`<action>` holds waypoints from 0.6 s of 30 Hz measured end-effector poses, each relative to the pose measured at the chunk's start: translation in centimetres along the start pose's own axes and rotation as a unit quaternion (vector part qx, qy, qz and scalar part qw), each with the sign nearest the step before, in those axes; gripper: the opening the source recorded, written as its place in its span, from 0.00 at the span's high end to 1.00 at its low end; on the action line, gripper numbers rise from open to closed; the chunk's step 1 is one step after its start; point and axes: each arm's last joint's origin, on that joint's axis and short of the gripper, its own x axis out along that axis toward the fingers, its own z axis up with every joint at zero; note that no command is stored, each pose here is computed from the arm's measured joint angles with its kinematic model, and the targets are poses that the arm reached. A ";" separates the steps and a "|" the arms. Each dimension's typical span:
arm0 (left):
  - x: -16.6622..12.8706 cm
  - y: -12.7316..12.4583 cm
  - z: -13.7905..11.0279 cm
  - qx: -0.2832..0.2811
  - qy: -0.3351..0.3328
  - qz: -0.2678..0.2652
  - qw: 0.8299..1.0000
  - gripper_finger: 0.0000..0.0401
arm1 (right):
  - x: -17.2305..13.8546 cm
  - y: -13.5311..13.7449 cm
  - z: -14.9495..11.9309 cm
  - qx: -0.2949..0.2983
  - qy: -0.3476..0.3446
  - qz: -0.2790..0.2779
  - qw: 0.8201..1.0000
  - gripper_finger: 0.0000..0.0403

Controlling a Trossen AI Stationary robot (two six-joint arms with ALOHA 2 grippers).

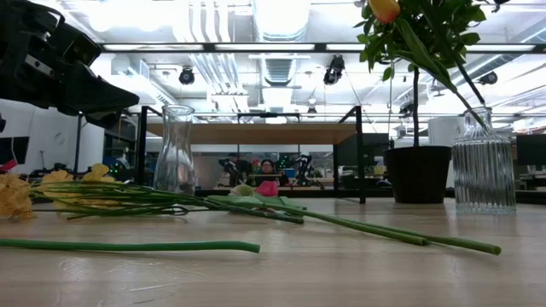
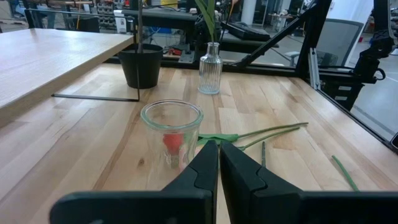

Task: Pick and place flowers into a vace then onto a shelf
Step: Put the white flowers into the right transparent vase

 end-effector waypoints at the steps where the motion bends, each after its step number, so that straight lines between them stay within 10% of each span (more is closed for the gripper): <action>1: 0.0 0.0 0.0 0.000 0.000 0.000 1.000 1.00 | 0.0 0.0 0.1 -0.001 0.000 0.000 1.000 0.97; 18: 0.0 0.0 0.0 0.000 0.000 0.000 1.000 1.00 | 0.0 -0.4 -2.9 0.012 0.000 -0.001 1.000 0.97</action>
